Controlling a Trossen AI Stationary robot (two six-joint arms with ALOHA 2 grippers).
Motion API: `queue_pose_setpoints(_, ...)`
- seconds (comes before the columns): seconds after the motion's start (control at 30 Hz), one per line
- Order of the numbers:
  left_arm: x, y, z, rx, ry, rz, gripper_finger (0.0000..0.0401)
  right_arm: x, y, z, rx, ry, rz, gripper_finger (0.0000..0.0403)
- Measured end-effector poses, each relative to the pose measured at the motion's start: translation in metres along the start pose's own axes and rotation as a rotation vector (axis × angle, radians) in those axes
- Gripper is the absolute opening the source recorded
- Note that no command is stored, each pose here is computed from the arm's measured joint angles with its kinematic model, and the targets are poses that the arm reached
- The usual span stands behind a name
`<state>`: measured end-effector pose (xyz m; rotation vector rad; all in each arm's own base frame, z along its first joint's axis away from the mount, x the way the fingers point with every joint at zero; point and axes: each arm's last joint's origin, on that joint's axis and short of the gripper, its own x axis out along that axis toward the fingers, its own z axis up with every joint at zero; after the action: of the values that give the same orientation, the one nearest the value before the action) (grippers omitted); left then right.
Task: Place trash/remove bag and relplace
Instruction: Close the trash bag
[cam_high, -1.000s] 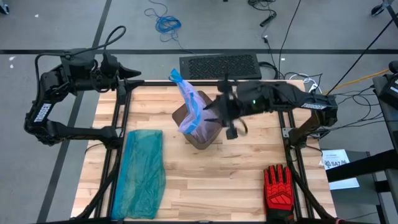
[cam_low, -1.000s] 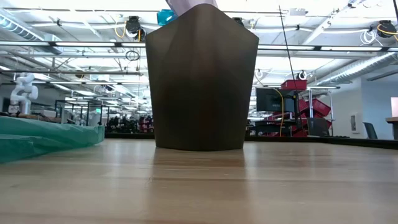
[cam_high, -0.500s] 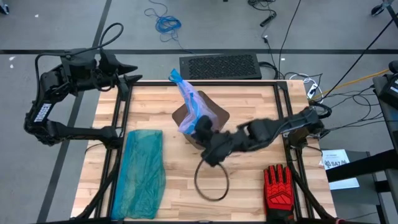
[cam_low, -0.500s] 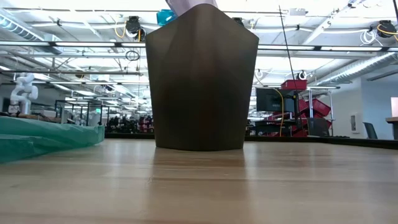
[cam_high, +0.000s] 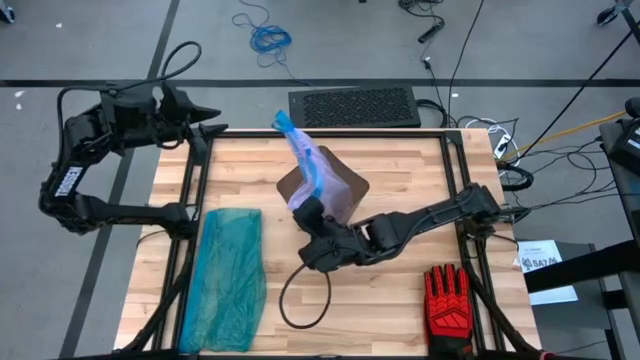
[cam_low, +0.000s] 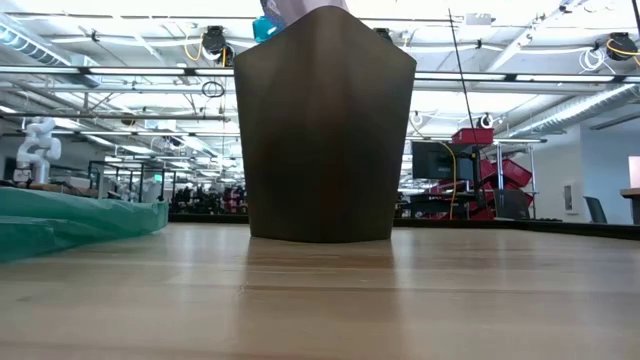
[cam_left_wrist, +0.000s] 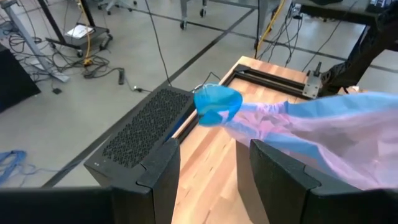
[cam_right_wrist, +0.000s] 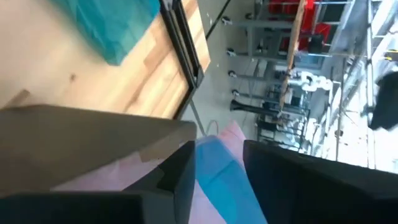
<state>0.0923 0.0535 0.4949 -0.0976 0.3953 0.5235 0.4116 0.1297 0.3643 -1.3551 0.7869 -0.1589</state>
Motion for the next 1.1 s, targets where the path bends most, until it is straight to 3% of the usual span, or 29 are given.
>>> queue_pose_setpoints(0.27,-0.005,0.0,-0.004,0.0,0.023,-0.004,0.0189,-0.019,-0.004,0.0,-0.04,0.032,-0.049,0.0084)
queue_pose_setpoints(0.73,-0.015,-0.001,-0.006,-0.027,-0.001,-0.027,0.0189,-0.021,0.006,-0.004,-0.071,0.048,0.027,0.0085)
queue_pose_setpoints(1.1,-0.014,-0.001,-0.006,-0.027,-0.001,-0.027,0.0189,-0.008,-0.003,-0.013,0.014,0.06,0.015,0.0085)
